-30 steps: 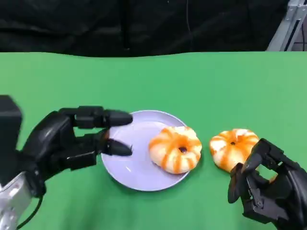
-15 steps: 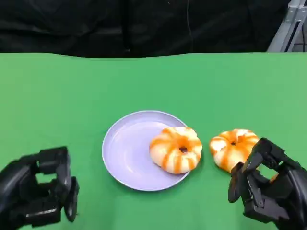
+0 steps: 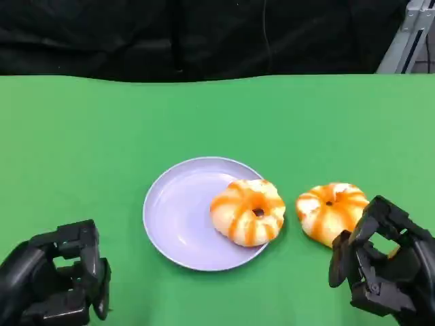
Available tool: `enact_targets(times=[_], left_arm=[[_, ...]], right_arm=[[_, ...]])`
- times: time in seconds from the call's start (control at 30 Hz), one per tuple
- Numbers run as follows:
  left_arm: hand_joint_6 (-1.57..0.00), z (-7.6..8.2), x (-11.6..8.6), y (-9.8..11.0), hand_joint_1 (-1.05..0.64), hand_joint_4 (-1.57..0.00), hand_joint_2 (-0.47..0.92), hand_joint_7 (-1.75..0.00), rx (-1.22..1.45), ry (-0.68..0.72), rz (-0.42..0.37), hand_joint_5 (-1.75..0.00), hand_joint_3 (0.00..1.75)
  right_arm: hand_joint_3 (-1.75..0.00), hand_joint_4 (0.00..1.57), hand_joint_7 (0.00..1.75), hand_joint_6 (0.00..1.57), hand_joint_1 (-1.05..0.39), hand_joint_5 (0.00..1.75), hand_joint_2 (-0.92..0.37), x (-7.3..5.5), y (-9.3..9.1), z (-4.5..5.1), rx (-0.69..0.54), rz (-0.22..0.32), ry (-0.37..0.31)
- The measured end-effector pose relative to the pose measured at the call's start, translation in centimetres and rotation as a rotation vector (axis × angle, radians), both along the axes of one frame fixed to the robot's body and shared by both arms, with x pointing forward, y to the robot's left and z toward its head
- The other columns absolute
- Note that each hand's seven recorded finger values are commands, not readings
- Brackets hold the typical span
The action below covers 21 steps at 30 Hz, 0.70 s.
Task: Grasp the bread from the table and place it into the plate.
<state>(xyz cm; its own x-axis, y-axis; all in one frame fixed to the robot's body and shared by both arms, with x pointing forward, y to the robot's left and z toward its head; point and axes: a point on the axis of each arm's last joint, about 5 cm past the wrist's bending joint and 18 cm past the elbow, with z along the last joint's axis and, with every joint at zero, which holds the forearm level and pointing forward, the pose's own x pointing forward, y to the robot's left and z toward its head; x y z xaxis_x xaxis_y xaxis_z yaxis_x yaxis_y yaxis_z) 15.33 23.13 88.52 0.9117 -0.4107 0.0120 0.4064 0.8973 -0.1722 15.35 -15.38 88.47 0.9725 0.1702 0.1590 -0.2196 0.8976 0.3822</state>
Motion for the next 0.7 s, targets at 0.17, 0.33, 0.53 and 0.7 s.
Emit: enact_targets(times=[0.17, 0.33, 0.53, 0.7], left_arm=[[-0.81, 0.09, 0.12, -0.07, 0.03, -0.96, 0.61, -1.75, 0.002, -0.011, -0.003, -1.75, 1.28], [-0.8, 0.14, 0.16, -0.15, 0.04, -0.96, 0.59, -1.75, 0.009, -0.012, -0.009, -1.75, 1.27], [-0.82, 0.36, 0.16, -0.21, 0.03, -0.96, 0.6, -1.75, 0.014, -0.022, -0.003, -1.75, 1.29], [-0.81, 0.48, 0.11, -0.24, 0.02, -0.96, 0.59, -1.75, 0.025, -0.024, 0.011, -1.75, 1.29]], right_arm=[[-1.3, 0.87, 1.65, 0.68, -0.13, 1.75, -0.45, 0.01, 0.1, 0.0, -0.003, 0.007, 0.006], [-1.31, 0.87, 1.65, 0.68, -0.13, 1.75, -0.43, 0.01, 0.16, 0.06, -0.005, 0.01, 0.003], [-1.3, 0.88, 1.65, 0.68, -0.14, 1.75, -0.44, -0.09, 0.18, 0.05, -0.006, 0.01, 0.005], [-1.28, 0.87, 1.64, 0.69, -0.15, 1.75, -0.45, -0.1, 0.14, 0.15, -0.005, 0.009, 0.0]])
